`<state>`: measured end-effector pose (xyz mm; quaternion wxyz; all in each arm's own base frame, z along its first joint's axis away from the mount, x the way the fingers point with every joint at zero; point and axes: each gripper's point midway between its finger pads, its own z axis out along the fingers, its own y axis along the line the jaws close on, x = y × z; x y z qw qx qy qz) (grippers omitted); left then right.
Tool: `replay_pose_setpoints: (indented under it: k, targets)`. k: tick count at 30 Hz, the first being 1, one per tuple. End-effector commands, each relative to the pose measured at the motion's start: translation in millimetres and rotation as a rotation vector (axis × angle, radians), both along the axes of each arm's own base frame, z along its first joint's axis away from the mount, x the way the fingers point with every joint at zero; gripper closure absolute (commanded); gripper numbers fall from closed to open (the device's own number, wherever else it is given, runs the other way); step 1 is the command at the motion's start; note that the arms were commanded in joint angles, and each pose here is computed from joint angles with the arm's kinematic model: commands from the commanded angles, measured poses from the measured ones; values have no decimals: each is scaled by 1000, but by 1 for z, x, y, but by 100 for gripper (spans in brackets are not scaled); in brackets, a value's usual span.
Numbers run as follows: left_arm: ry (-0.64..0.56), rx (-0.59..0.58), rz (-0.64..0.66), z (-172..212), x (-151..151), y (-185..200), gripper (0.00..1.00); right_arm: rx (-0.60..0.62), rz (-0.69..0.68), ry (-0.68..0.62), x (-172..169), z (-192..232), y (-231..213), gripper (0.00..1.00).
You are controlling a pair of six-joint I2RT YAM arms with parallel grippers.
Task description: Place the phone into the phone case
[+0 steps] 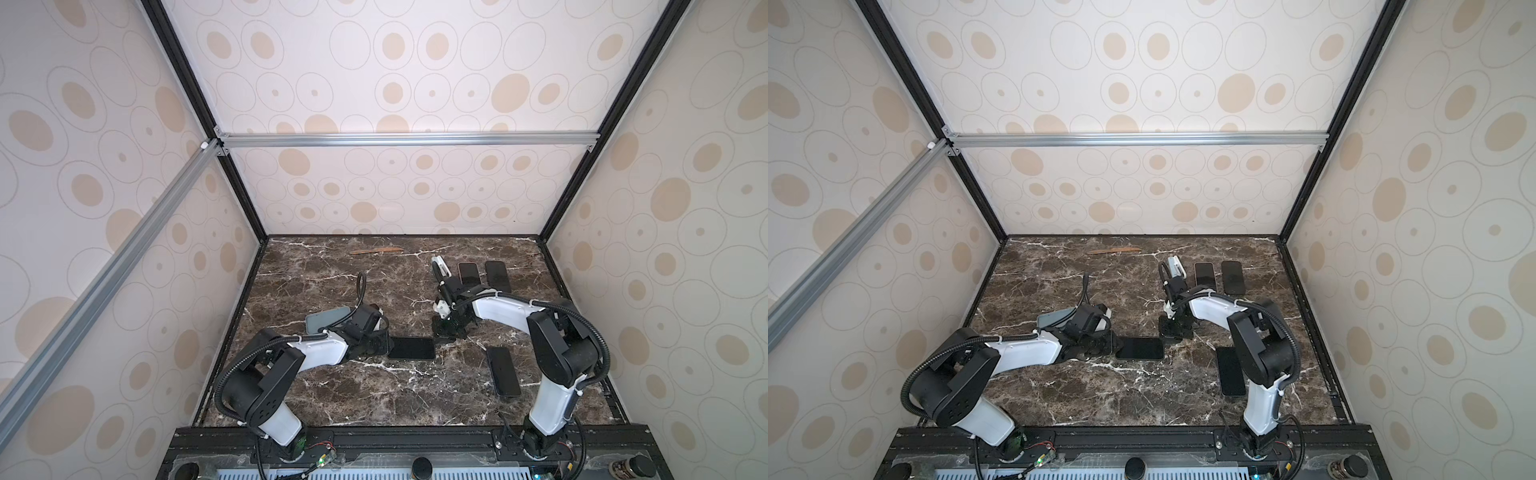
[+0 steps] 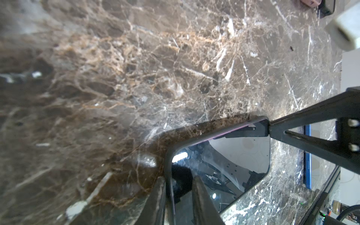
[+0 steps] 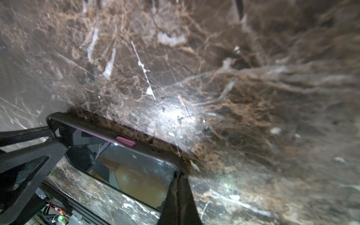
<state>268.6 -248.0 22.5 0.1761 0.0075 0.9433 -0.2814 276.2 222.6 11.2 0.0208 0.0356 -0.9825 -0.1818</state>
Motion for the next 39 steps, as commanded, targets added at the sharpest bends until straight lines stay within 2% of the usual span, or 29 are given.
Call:
replay_pose_setpoints:
  k: [1, 4, 7, 14, 18, 23, 27, 29, 31, 35, 36, 37, 39]
  targets:
    - [78, 35, -1, -20, -16, 7, 75, -255, 59, 154, -51, -85, -35, 96]
    - [51, 34, 7, -11, -10, 7, 75, -228, 67, 117, -43, -67, -25, 96]
    - [-7, 54, 11, 6, 2, 8, 74, -176, 101, 28, -28, -31, -10, 94]
    - [-226, 83, 83, 78, 47, 25, 61, -3, 347, -292, 6, 75, 36, 67]
    - [-376, 112, 125, 120, 65, 49, 53, 19, 573, -414, 10, 101, 52, 52]
    - [-630, 207, 154, 174, 78, 91, 48, -56, 834, -465, 8, 96, 49, 40]
    - [-877, 318, 192, 206, 75, 123, 21, -78, 973, -455, 5, 77, 45, 28]
    - [-969, 350, 198, 213, 69, 132, 14, -92, 1015, -419, 3, 66, 44, 26]
    - [-1010, 358, 231, 218, 64, 141, 8, -121, 1052, -388, 2, 55, 43, 22]
    - [-1059, 356, 229, 227, 58, 144, 5, -166, 1093, -372, 2, 40, 43, 18]
    - [-1061, 359, 229, 227, 57, 145, 5, -167, 1094, -371, 2, 38, 44, 11]
    - [-1062, 357, 230, 227, 57, 145, 5, -167, 1096, -373, 3, 37, 45, 0]
    - [-1056, 357, 227, 226, 58, 144, 5, -165, 1101, -383, 4, 34, 48, 0]
